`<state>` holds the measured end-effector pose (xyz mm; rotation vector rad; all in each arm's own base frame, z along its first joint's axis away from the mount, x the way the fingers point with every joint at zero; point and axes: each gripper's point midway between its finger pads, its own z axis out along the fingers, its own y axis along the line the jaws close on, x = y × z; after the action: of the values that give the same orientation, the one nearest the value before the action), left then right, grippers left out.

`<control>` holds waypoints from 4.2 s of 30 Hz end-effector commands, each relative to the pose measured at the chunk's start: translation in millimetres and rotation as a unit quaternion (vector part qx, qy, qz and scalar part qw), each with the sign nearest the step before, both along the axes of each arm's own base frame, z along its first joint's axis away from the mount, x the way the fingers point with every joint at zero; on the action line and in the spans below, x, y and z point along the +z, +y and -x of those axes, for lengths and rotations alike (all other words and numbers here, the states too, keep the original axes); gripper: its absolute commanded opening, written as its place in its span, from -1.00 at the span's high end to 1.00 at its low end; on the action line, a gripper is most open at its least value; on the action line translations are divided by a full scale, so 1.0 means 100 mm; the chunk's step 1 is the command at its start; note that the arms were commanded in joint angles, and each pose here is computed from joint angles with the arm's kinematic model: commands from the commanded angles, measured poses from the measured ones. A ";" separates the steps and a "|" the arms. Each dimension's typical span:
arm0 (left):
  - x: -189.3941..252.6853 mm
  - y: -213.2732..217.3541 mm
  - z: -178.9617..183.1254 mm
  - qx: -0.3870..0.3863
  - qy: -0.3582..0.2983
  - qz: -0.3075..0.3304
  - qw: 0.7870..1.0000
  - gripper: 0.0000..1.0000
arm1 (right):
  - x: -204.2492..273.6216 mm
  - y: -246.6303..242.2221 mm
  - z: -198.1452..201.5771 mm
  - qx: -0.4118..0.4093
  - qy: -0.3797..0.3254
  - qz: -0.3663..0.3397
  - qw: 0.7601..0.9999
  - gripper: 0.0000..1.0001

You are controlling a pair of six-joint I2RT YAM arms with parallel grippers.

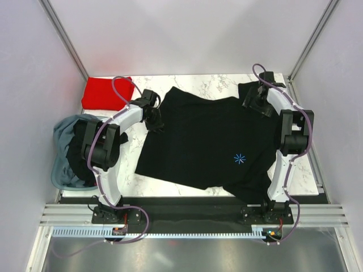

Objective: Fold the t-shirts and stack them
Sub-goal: Flatten the tshirt out, then fold the tshirt

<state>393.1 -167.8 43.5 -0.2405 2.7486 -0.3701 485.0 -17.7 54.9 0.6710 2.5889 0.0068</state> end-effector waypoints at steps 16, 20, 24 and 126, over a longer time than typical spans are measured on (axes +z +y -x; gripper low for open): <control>-0.40 0.75 0.20 0.166 0.004 0.019 0.986 0.37 | -0.56 1.39 -1.12 0.161 -0.042 -0.091 0.982 -0.96; -0.40 0.74 0.09 0.164 0.005 0.037 0.986 0.36 | -0.31 1.57 -1.49 0.181 -0.132 -0.091 0.970 -0.96; -0.03 0.68 -0.11 0.155 -0.028 0.057 0.986 0.37 | 0.27 1.64 -1.66 0.190 -0.202 -0.095 0.956 -0.96; 0.20 0.91 1.75 0.210 -0.060 -0.005 0.976 0.41 | -0.35 0.60 3.11 -0.128 0.024 -0.154 0.979 0.74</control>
<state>214.8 -76.2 61.2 -0.6944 2.5377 -0.2485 179.5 38.7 16.8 1.1138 2.5526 0.3017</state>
